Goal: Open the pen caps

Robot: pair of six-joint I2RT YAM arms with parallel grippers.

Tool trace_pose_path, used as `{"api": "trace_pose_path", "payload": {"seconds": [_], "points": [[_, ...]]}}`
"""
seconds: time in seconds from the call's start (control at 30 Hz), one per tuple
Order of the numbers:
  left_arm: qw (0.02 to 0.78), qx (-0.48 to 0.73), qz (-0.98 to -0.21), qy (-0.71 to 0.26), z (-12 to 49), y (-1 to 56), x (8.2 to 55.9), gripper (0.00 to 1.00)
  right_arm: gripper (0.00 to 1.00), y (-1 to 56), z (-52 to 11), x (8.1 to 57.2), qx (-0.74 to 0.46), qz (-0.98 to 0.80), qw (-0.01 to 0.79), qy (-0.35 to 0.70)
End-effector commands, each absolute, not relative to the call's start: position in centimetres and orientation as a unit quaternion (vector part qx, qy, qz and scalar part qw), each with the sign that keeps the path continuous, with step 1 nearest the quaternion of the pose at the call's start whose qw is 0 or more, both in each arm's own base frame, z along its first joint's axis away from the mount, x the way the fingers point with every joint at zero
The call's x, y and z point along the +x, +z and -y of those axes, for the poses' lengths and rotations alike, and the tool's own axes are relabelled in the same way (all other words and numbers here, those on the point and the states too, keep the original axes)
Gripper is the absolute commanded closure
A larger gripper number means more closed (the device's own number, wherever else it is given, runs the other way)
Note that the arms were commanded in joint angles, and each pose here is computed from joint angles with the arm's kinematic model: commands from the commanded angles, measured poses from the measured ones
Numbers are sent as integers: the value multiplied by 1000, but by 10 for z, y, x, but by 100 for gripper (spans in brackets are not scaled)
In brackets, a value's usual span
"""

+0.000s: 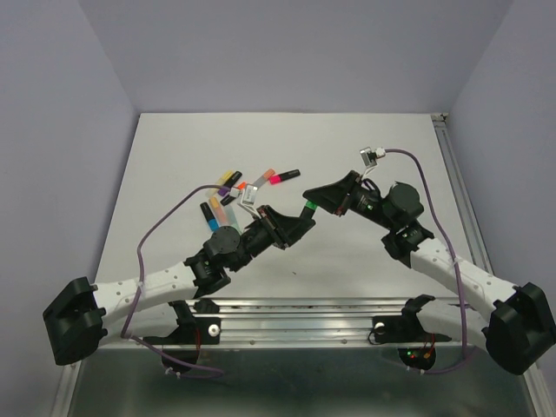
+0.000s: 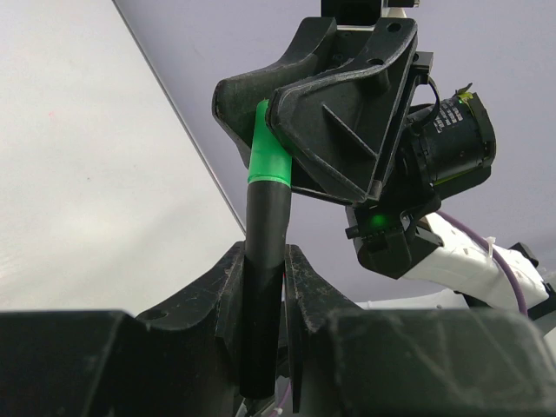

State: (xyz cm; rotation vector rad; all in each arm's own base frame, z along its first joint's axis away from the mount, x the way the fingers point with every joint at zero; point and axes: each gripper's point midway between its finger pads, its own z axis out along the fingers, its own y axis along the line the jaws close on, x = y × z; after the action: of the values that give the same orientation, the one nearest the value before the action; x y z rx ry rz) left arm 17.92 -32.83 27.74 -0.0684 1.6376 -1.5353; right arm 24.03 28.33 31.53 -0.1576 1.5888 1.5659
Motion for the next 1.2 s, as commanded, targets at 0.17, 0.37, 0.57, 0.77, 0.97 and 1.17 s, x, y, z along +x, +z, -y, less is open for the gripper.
{"api": "trace_pose_path", "payload": {"seconds": [0.17, 0.37, 0.57, 0.77, 0.97, 1.17], "points": [[455, 4, -634, -626, 333, 299, 177, 100, 99, 322, -292, 231, -115, -619, 455, 629], [452, 81, -643, -613, 352, 303, 169, 89, 99, 308, -308, 215, -172, -635, 413, 630], [461, 85, -642, -607, 352, 309, 171, 72, 99, 302, -310, 203, -194, -644, 395, 626], [468, 70, -643, -603, 348, 311, 175, 55, 99, 301, -309, 199, -190, -647, 385, 630], [477, 61, -636, -603, 342, 318, 177, 52, 99, 299, -309, 199, -167, -652, 380, 634], [477, 62, -636, -604, 341, 318, 176, 55, 99, 311, -302, 207, -128, -645, 408, 633]]}}
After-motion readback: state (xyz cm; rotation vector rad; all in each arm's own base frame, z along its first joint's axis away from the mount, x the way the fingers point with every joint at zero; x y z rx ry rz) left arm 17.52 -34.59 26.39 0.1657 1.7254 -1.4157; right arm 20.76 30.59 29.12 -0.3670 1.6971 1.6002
